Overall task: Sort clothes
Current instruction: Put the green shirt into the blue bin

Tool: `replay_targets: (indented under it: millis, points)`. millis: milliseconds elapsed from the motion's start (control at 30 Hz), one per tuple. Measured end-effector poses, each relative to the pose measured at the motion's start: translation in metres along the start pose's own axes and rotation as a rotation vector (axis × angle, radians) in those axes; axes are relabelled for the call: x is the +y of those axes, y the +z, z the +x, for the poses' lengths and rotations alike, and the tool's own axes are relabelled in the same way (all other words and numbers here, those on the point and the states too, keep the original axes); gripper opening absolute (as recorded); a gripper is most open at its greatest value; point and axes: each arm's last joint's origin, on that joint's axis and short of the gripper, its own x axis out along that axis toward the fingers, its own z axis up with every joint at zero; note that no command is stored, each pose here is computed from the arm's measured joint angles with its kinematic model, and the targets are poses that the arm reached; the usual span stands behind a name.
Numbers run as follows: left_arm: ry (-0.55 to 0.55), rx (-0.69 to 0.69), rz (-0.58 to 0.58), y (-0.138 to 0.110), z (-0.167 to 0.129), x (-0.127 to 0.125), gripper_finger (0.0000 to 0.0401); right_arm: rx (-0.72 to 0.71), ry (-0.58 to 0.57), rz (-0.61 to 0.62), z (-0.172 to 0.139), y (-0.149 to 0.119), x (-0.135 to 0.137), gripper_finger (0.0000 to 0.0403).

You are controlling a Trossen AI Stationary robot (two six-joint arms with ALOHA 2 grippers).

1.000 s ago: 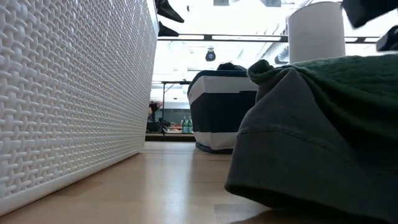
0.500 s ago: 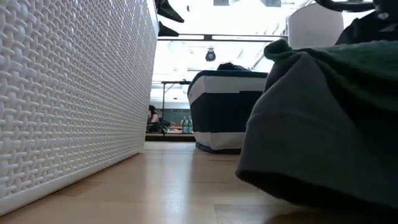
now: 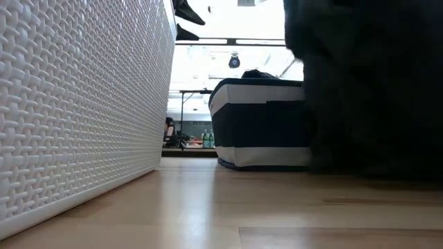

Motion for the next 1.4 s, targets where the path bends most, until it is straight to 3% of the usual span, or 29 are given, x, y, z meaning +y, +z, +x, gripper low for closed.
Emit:
replay_targets:
  millis: [167, 400, 467, 567, 633, 867, 933, 1033, 1167, 1300, 1400]
  points:
    - [0.000, 0.000, 0.000, 0.000, 0.000, 0.000, 0.0220, -0.235, 0.111, -0.056, -0.048, 0.041, -0.010, 0.0002]
    - [0.000, 0.000, -0.001, 0.000, 0.000, 0.000, 0.0220, -0.386, 0.285, -0.211, -0.071, 0.070, 0.009, 0.0001]
    - [0.000, 0.000, -0.001, 0.000, 0.000, 0.000, 0.0220, -0.375, 0.358, -0.224, -0.078, 0.073, 0.011, 0.0001]
    - [0.000, 0.000, -0.007, 0.000, 0.000, 0.000, 0.0220, -0.249, 0.459, -0.190, -0.075, 0.069, 0.016, 0.0001]
    - [0.000, 0.000, -0.010, 0.000, 0.000, 0.000, 0.0220, -0.129, 0.443, -0.157, -0.064, 0.060, 0.018, 0.0001]
    - [0.001, 0.000, -0.010, 0.000, 0.000, 0.000, 0.0220, 0.379, 0.144, -0.163, 0.018, -0.004, 0.018, 0.0001]
    - [0.001, 0.000, -0.010, 0.000, 0.000, 0.000, 0.0220, 0.511, 0.147, -0.171, 0.049, -0.028, 0.020, 0.0001]
    - [0.001, 0.000, -0.011, 0.000, 0.000, 0.000, 0.0220, 0.670, 0.260, -0.157, 0.095, -0.065, 0.024, 0.0001]
    - [0.001, 0.000, -0.023, 0.000, 0.000, 0.000, 0.0220, 0.710, 0.336, -0.085, 0.145, -0.105, 0.017, 0.0001]
    - [0.000, 0.001, -0.026, 0.000, 0.000, 0.000, 0.0220, 0.704, 0.187, -0.021, 0.171, -0.126, -0.002, 0.0001]
    - [0.001, 0.001, -0.026, 0.000, 0.000, 0.000, 0.0220, 0.704, 0.163, -0.017, 0.173, -0.128, -0.005, 0.0018]
